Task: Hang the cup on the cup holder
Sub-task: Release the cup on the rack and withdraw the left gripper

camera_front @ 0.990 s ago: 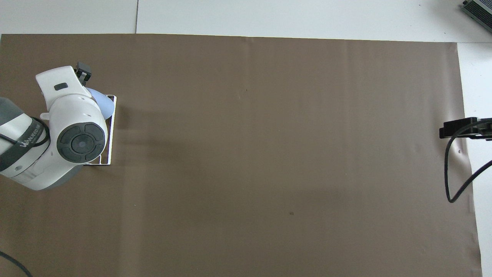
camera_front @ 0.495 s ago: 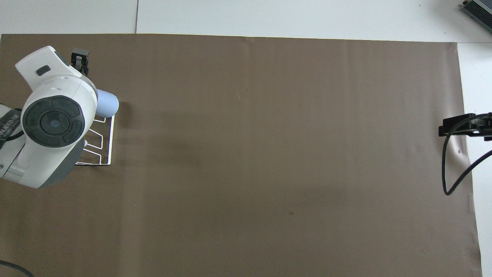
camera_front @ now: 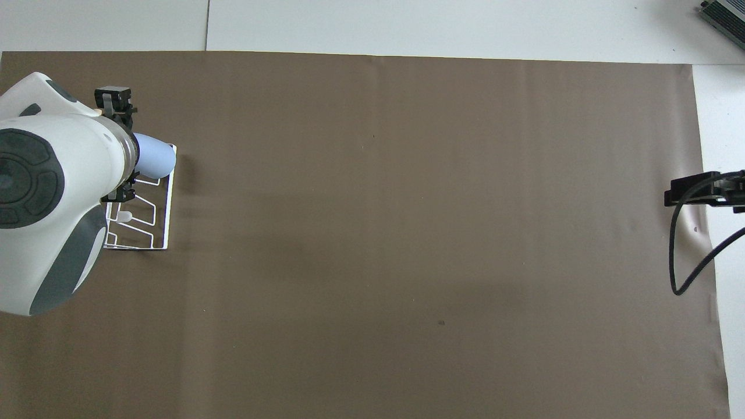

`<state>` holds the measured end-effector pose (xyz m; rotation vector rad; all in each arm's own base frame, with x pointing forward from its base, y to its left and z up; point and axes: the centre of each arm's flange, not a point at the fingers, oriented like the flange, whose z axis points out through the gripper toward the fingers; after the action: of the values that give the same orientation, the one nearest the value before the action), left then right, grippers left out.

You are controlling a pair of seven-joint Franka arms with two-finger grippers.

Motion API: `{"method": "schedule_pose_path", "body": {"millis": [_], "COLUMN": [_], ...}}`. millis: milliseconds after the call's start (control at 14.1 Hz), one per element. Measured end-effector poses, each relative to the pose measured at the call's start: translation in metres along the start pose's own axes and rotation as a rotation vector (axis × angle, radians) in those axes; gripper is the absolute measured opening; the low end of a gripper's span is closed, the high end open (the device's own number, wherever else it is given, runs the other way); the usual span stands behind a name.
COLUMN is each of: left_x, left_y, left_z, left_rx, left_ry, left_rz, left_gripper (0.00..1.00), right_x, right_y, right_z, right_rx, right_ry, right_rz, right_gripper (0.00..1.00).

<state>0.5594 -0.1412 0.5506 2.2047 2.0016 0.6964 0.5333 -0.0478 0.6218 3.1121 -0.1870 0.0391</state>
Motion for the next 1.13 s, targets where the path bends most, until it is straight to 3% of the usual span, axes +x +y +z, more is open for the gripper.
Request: {"method": "schedule_pose_path", "body": {"millis": [354, 636, 1131], "left_x": [0.004, 0.010, 0.050], "left_y": [-0.017, -0.016, -0.016], "left_z": [-0.022, -0.034, -0.023], "left_rx": [0.116, 0.118, 0.103], "left_ry": [-0.107, -0.204, -0.286], "left_rz": [0.173, 0.371, 0.762], "left_gripper": [1.00, 1.00, 1.00], "right_x": [0.000, 0.000, 0.000], "right_y": [0.001, 0.001, -0.004], "right_z": [0.000, 0.000, 0.000], "right_rx": [0.002, 0.002, 0.002], "right_ry": [0.000, 0.000, -0.001], "right_rz": [0.002, 0.000, 0.020], "right_gripper": [1.00, 1.00, 1.00]}}
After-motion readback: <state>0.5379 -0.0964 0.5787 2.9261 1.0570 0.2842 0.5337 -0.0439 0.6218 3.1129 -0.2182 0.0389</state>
